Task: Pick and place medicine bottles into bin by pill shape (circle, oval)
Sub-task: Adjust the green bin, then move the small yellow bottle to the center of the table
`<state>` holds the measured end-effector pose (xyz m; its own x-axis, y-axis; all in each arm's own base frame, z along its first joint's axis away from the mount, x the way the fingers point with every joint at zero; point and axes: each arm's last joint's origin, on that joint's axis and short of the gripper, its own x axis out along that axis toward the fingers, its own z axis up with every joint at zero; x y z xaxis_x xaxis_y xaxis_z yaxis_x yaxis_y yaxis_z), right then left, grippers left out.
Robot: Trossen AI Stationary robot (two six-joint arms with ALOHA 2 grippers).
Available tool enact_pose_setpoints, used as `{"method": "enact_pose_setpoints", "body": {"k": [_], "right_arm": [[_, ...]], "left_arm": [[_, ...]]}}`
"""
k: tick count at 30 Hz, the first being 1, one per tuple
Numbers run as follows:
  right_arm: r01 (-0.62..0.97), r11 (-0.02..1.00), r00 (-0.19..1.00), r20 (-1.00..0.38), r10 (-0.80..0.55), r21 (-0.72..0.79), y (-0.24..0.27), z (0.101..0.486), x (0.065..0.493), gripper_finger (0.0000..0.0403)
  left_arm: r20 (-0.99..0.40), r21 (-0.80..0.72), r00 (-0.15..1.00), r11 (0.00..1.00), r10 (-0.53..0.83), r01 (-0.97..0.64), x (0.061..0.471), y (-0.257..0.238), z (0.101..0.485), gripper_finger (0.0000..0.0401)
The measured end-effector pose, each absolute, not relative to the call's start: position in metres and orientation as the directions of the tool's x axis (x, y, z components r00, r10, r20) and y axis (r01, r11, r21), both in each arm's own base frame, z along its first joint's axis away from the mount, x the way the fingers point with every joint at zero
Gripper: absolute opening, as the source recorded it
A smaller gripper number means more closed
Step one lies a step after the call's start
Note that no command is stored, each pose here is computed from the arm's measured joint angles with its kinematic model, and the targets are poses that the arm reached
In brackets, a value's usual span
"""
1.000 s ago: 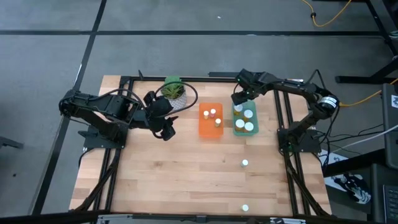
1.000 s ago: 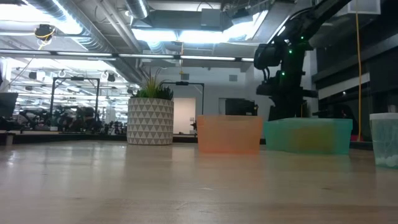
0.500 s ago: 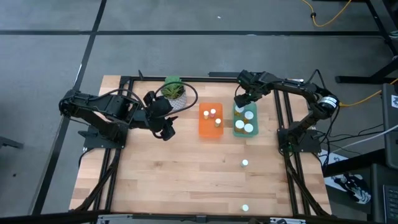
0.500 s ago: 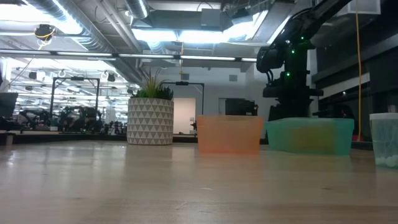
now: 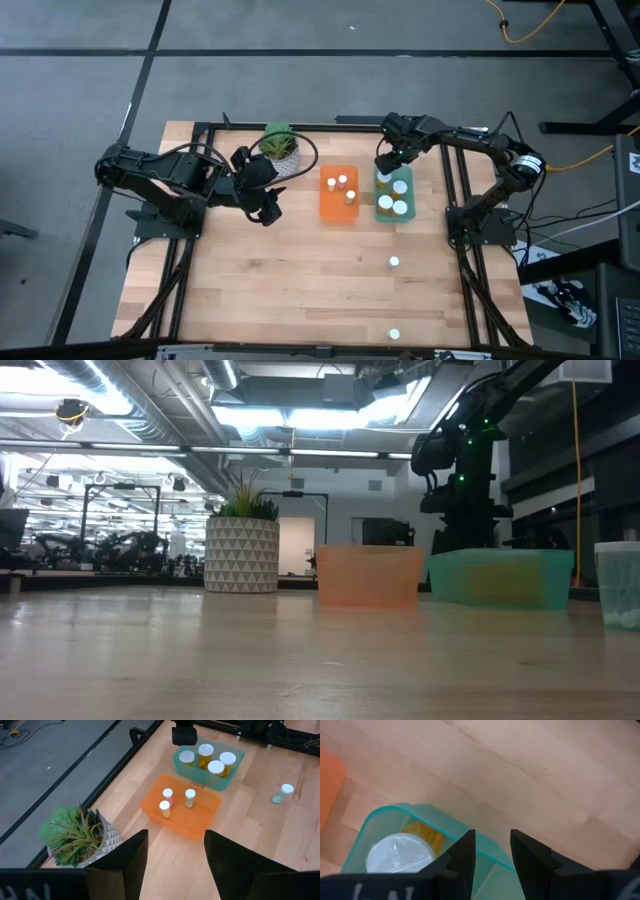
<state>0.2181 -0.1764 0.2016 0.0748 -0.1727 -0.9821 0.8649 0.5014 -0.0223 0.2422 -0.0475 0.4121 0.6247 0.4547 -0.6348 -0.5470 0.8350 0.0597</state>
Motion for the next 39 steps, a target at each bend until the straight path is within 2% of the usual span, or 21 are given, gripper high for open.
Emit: {"method": "enact_pose_setpoints", "body": {"k": [25,32,39], "right_arm": [[0.847,0.531,0.137,-0.971,-0.194,0.013,-0.18,0.205,0.224,0.0125],[0.812,0.575,0.233,-0.96,-0.158,0.102,-0.169,0.251,0.227,0.0125],[0.7,0.697,0.322,-0.94,-0.116,0.154,-0.102,0.313,0.196,0.0125]], "left_arm": [[-0.634,0.056,0.625,0.834,0.455,-0.549,0.242,-0.047,0.412,0.0187],[-0.635,0.056,0.625,0.834,0.454,-0.549,0.242,-0.048,0.412,0.0187],[-0.634,0.055,0.626,0.835,0.453,-0.548,0.242,-0.048,0.412,0.0187]]}}
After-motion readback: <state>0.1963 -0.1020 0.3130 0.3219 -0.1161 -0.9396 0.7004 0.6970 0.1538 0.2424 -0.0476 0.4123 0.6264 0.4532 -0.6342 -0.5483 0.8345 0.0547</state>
